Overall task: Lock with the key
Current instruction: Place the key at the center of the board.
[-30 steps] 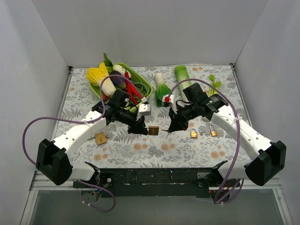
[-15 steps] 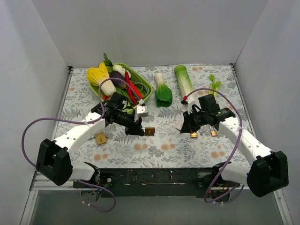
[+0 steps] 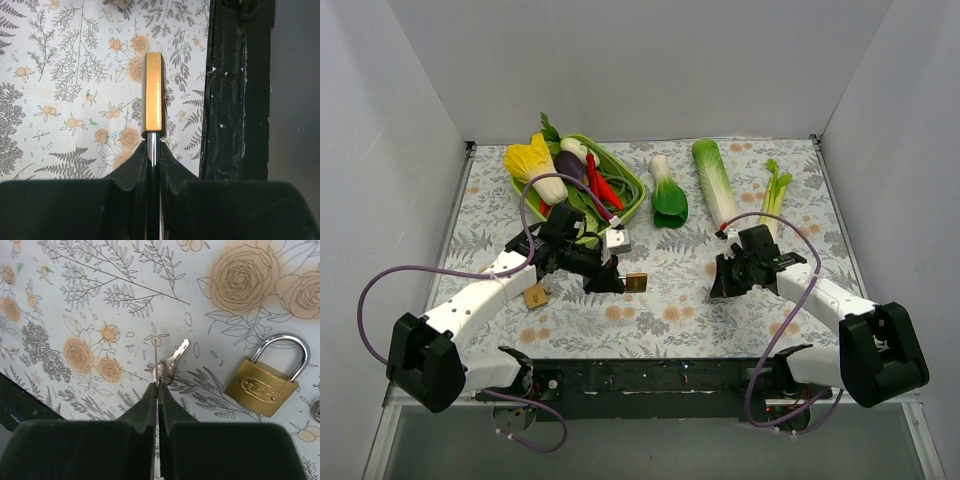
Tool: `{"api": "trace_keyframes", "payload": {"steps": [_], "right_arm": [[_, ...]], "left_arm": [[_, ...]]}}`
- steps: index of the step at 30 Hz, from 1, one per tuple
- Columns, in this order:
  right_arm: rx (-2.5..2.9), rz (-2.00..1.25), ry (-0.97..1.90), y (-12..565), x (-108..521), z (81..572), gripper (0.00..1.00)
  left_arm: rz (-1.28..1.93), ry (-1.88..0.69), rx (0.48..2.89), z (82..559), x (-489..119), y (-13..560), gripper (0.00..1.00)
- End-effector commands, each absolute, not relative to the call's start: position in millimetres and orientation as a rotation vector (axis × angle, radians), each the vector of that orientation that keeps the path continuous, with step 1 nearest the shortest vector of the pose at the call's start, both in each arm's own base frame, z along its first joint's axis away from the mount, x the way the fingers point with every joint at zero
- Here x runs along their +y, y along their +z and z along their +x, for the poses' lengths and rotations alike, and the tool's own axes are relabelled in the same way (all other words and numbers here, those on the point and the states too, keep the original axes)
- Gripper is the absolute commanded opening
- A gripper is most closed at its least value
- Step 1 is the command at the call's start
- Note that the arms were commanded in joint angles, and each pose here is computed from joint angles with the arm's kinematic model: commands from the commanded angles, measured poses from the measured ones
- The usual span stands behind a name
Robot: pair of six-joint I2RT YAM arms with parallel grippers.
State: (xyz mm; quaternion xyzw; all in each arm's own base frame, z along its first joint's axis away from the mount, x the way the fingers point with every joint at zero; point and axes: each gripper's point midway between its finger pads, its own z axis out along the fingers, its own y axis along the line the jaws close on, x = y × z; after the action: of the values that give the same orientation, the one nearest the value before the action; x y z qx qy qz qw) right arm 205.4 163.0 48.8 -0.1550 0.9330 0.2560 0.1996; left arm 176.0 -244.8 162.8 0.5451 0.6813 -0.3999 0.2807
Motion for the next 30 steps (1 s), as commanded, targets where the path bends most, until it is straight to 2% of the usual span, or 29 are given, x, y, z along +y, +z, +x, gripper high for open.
{"api": "trace_keyframes", "payload": {"steps": [1, 10, 16, 17, 19, 20, 21, 23, 30], "right_arm": [[2.553, -0.326, 0.649, 46, 158, 232, 0.01], [2.516, -0.267, 0.694, 49, 162, 253, 0.01], [2.539, -0.291, 0.716, 46, 164, 249, 0.03], [2.543, -0.291, 0.719, 46, 164, 247, 0.15], [2.534, -0.299, 0.737, 52, 165, 245, 0.28], [2.524, -0.303, 0.742, 56, 166, 246, 0.41], [2.515, -0.314, 0.745, 60, 167, 247, 0.46], [2.496, -0.353, 0.764, 72, 168, 245, 0.55], [2.206, -0.667, 0.737, 140, 179, 261, 0.7]], "left_arm": [[1.451, -1.082, 1.723, 177, -250, 182, 0.0], [1.433, -1.112, 1.724, 175, -252, 179, 0.0], [1.432, -1.113, 1.727, 175, -253, 178, 0.0], [1.43, -1.117, 1.728, 175, -252, 178, 0.0], [1.414, -1.157, 1.746, 171, -254, 178, 0.0], [1.413, -1.176, 1.745, 169, -255, 180, 0.0], [1.397, -1.204, 1.77, 167, -256, 181, 0.0], [1.383, -1.262, 1.791, 165, -259, 184, 0.0], [1.247, -1.43, 1.991, 169, -271, 189, 0.0]]}}
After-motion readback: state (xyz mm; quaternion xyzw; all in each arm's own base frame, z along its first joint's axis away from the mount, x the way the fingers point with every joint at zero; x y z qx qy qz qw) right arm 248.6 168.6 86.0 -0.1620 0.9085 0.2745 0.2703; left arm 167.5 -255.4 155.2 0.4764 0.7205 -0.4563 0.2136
